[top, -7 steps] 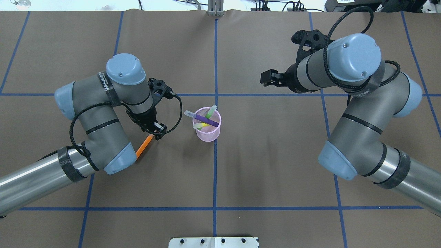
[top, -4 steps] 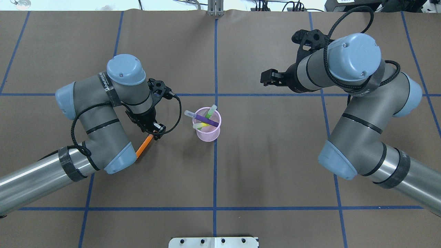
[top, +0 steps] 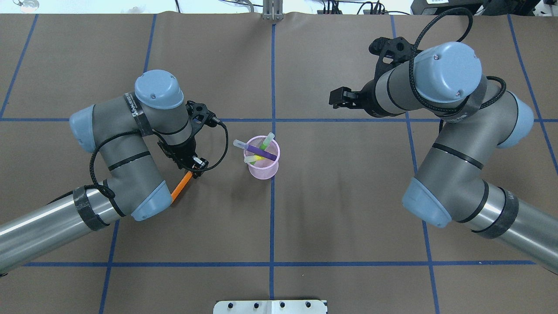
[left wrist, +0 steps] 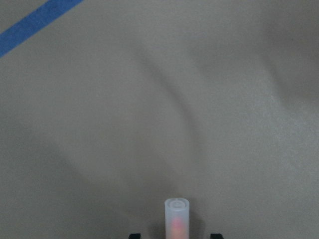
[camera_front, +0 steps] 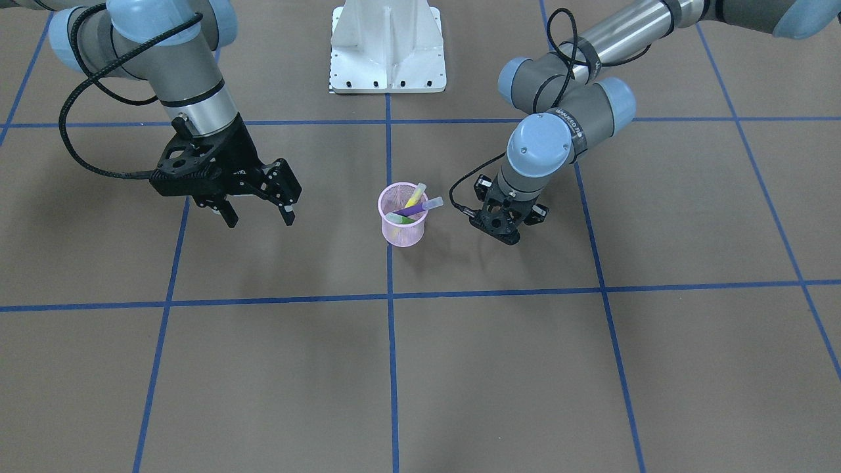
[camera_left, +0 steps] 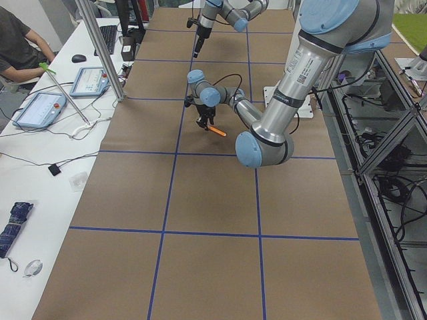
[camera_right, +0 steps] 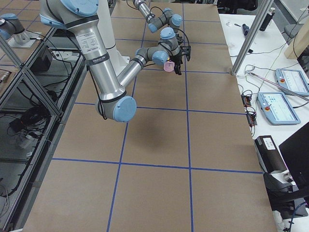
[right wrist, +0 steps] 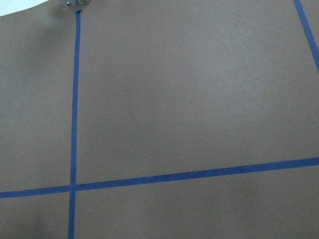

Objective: Collect pens into pen holder
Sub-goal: 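Lower the left gripper and grasp the orange marker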

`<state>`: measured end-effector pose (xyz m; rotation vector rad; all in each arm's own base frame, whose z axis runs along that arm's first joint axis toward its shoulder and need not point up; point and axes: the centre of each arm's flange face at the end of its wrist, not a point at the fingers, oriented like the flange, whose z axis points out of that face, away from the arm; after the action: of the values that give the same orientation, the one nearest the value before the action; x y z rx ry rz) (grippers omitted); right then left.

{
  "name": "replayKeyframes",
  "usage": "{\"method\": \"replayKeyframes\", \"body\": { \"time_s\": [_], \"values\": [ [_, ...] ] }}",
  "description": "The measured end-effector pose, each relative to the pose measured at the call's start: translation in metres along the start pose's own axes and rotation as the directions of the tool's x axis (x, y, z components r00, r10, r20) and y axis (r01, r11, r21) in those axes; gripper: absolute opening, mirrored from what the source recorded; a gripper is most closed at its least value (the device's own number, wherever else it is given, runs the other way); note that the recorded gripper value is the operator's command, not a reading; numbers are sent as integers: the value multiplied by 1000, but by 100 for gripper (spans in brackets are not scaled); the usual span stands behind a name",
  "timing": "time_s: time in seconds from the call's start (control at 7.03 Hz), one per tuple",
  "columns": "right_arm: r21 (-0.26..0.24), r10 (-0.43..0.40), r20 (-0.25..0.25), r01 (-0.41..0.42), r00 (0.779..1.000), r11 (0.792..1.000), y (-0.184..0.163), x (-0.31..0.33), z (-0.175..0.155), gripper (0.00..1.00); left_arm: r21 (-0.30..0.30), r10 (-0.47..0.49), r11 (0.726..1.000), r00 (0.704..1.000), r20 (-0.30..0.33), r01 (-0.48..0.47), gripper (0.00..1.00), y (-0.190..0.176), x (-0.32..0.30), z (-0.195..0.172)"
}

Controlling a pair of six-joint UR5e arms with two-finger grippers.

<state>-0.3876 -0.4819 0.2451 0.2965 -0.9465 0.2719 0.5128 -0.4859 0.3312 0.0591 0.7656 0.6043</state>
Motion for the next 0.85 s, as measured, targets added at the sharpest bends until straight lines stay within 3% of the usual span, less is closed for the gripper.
{"method": "replayKeyframes", "body": {
  "time_s": [0.28,0.43,0.57,0.85],
  "values": [
    [1,2,3,-2,1000,1000,0,-1,-1,100,-5,-2,1000,1000,2,2,37,1,-1,2],
    [2,4,6,-4,1000,1000,-1,-2,-2,100,-7,-4,1000,1000,4,4,5,1,-1,2],
    [4,6,9,-6,1000,1000,-1,-4,-3,100,-12,-7,1000,1000,7,7,0,2,-2,3],
    [8,11,12,-11,1000,1000,-2,-5,-4,100,-25,-16,1000,1000,11,17,0,2,-1,2]
  ]
}}
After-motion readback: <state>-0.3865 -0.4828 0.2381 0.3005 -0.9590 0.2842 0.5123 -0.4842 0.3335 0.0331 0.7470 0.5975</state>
